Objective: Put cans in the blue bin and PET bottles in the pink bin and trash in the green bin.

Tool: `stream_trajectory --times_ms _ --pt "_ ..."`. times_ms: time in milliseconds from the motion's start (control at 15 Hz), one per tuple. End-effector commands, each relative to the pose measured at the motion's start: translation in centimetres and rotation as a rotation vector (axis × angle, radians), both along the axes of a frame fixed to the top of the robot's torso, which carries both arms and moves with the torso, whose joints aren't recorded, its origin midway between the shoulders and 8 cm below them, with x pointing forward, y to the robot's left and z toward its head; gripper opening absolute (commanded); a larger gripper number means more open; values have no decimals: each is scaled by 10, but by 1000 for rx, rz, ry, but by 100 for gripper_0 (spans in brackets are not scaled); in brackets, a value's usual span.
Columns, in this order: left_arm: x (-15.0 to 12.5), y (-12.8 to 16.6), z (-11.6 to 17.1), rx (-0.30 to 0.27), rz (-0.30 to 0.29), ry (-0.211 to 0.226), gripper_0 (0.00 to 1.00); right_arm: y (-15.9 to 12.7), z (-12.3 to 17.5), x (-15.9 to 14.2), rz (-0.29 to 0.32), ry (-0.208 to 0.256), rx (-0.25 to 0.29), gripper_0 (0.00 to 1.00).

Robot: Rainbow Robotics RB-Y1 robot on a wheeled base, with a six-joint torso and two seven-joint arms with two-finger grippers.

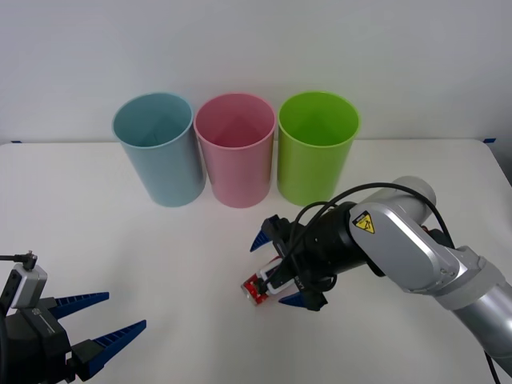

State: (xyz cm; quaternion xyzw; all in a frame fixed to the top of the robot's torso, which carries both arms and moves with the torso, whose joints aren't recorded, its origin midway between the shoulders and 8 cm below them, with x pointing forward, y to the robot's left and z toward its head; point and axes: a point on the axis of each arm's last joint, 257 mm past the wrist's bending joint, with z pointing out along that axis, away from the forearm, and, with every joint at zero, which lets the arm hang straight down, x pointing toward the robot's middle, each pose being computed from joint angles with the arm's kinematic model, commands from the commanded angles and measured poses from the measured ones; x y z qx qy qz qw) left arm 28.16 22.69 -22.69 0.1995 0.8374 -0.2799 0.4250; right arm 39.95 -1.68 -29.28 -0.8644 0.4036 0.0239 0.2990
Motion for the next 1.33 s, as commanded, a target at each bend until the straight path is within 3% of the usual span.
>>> stream_trajectory --times_ms 67,333,600,1067,1133,1200,1333 --pt "0 0 0 0 0 0 100 4 -13 7 7 -6 -24 100" --pt "0 0 0 0 0 0 100 1 -22 16 0 -37 -73 100" --pt "0 0 0 0 0 0 100 10 -33 10 9 -13 -79 100" --pt "0 0 0 0 0 0 100 9 -40 13 1 -44 -109 100" --pt "0 0 0 0 0 0 100 9 -40 14 4 -49 -109 92" --pt "0 0 0 0 0 0 100 11 -42 14 11 -61 -113 55" --pt "0 0 0 0 0 0 100 17 -45 14 21 -82 -122 8"
